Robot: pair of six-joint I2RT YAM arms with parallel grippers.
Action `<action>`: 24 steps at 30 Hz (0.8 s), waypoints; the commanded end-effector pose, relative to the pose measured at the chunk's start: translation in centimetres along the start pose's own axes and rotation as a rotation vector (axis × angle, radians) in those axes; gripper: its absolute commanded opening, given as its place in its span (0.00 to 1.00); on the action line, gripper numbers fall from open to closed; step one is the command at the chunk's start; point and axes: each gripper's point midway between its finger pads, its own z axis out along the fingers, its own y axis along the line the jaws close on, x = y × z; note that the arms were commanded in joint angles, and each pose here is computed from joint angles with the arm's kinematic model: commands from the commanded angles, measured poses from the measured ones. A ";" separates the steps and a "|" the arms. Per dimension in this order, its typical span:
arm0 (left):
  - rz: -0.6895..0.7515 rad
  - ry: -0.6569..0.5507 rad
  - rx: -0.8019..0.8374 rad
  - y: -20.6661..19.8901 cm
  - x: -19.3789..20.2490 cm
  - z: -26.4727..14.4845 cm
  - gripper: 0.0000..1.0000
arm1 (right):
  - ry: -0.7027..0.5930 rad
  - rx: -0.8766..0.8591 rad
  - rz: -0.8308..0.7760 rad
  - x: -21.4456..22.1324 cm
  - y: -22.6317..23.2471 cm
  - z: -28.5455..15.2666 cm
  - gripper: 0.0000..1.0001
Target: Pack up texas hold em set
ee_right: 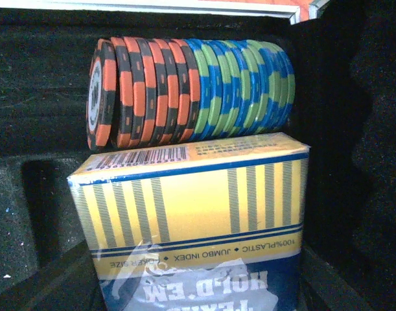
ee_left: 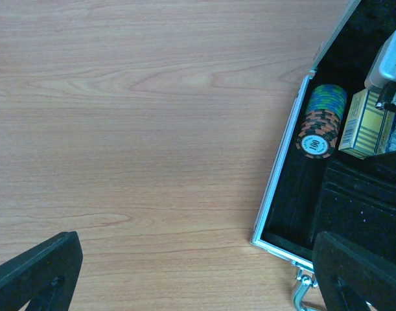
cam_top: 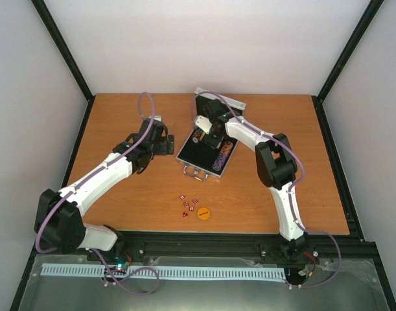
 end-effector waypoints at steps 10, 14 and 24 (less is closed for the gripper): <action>0.003 0.001 -0.009 -0.2 -0.3 1.0 1.00 | 0.055 0.120 -0.058 0.6 -2.7 1.0 0.04; 0.005 0.006 -0.010 -0.3 -0.2 1.2 1.00 | 0.074 0.169 -0.069 0.8 -3.6 0.4 0.04; 0.008 0.009 -0.009 -0.3 -0.1 1.3 1.00 | 0.123 0.187 -0.084 2.0 -3.5 1.6 0.29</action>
